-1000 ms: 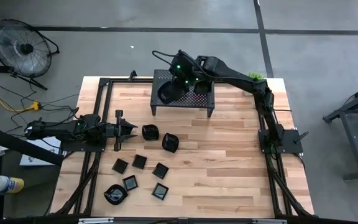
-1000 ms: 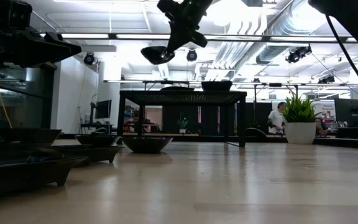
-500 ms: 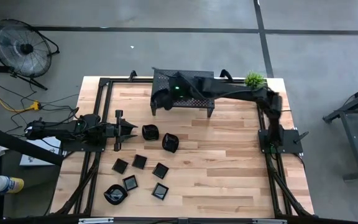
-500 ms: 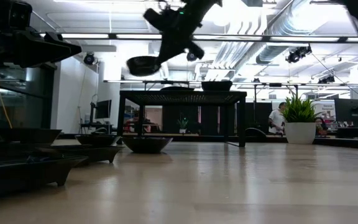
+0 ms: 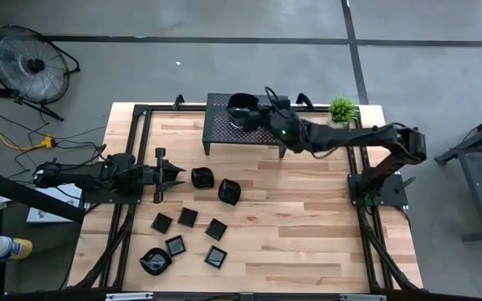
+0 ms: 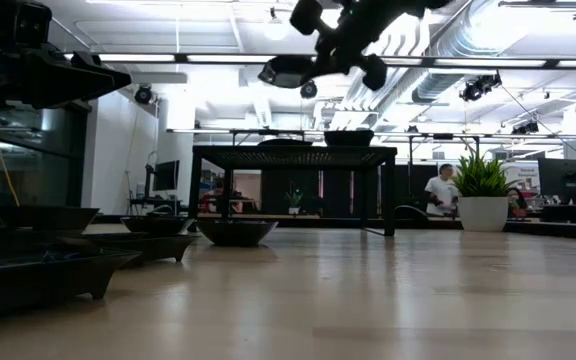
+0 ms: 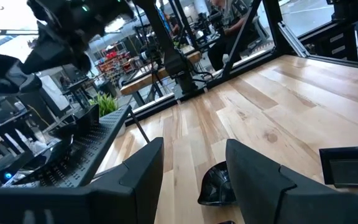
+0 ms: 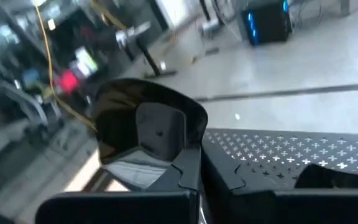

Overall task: Pick & Place Mini shaped plates
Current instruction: Stack the black leaf shaped plate on top of the black leaf shaped plate on the shelf

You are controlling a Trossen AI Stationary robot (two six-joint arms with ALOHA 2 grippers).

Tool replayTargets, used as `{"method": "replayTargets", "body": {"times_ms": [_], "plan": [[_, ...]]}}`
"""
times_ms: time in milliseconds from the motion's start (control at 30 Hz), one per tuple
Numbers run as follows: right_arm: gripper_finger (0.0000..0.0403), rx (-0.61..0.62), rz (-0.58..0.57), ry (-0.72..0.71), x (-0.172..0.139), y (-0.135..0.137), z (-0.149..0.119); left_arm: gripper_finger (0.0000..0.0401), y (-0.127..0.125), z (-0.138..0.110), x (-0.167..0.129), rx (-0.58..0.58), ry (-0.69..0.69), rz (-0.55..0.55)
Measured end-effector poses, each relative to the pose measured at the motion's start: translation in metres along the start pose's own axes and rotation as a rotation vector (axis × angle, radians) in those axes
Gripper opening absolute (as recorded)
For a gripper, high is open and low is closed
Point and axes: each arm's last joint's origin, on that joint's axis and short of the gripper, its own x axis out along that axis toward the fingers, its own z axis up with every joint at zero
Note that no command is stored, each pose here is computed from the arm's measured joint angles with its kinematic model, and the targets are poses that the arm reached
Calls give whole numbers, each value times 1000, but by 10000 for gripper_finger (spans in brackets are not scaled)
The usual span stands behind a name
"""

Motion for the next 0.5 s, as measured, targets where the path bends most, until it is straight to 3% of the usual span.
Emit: {"method": "replayTargets", "body": {"times_ms": [233, 500], "plan": [[0, 196, -36, -106, 1, -25, -24, 170, 0, 0, 0, 0, 0, 0], [0, 225, -38, -120, 0, -29, -28, 170, 0, 0, 0, 0, 0, 0]]}}
